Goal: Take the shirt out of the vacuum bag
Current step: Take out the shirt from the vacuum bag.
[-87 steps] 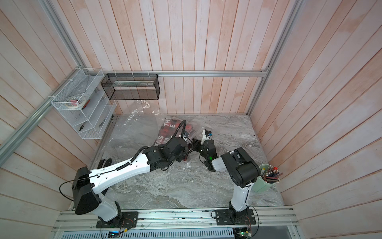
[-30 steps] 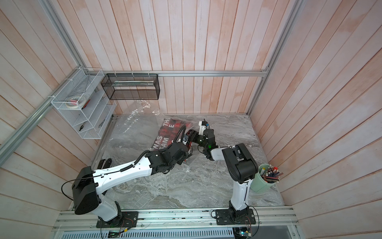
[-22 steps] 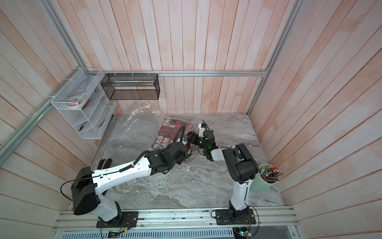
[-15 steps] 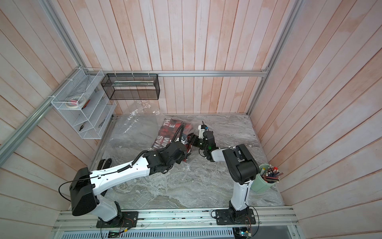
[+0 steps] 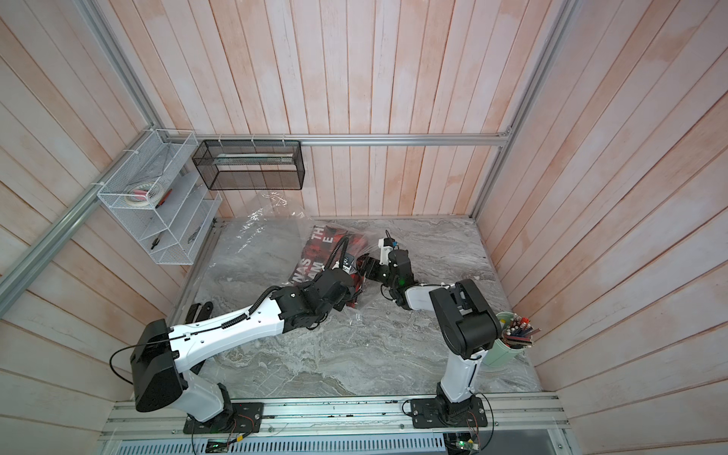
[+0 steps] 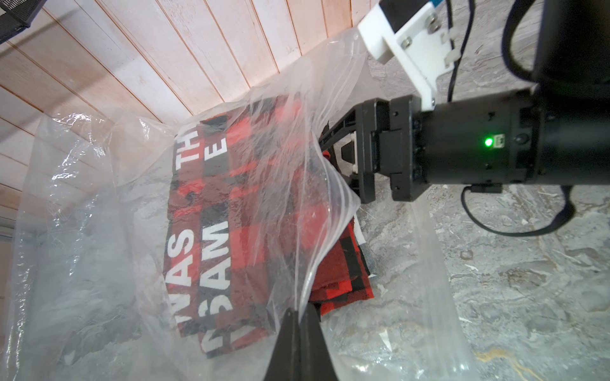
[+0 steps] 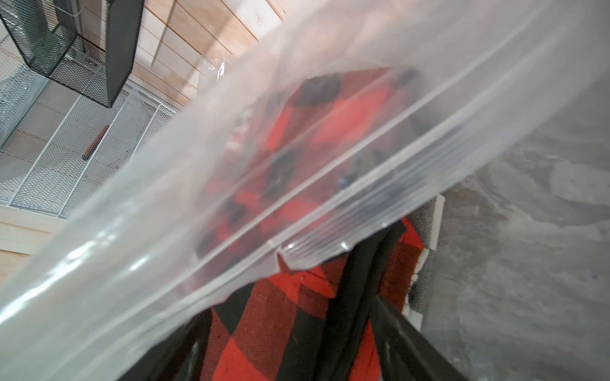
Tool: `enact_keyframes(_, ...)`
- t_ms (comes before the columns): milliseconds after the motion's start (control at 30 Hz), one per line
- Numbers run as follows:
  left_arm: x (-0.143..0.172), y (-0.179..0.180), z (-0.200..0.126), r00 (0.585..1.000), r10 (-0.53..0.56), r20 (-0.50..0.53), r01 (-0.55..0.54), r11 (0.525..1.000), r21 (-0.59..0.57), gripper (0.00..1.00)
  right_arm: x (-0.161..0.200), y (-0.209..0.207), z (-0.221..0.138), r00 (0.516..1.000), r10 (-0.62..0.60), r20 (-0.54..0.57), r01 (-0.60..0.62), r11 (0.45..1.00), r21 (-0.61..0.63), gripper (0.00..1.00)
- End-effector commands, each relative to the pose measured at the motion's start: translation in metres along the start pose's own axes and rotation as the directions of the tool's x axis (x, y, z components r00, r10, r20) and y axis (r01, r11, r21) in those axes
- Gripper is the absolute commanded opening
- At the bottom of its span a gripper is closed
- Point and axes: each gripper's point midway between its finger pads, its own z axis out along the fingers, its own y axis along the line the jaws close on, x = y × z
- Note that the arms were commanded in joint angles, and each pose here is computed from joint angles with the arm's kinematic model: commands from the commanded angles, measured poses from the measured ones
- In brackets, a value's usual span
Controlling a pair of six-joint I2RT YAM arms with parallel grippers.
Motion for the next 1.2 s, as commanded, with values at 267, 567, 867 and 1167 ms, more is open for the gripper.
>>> enact_keyframes(267, -0.001, 0.012, -0.002, 1.000, -0.027, 0.014, 0.028, 0.999, -0.037, 0.00, -0.005, 0.020, 0.005, 0.998, -0.055, 0.003, 0.055, 0.998, -0.012, 0.77)
enact_keyframes(567, -0.004, 0.015, -0.003, 0.999, -0.031, 0.022, 0.032, 0.999, -0.040, 0.00, 0.020, 0.002, 0.000, 0.996, -0.049, -0.074, 0.056, 0.993, 0.100, 0.79)
enact_keyframes(867, -0.006, 0.019, -0.005, 0.999, -0.031, 0.029, 0.032, 0.998, -0.046, 0.00, -0.003, 0.033, 0.006, 0.995, -0.097, -0.031, 0.098, 0.995, 0.022, 0.79)
enact_keyframes(1167, -0.002, 0.024, -0.006, 0.999, -0.039, 0.027, 0.040, 0.998, -0.053, 0.00, 0.001, 0.026, -0.003, 0.992, -0.115, -0.055, 0.120, 0.989, 0.084, 0.79)
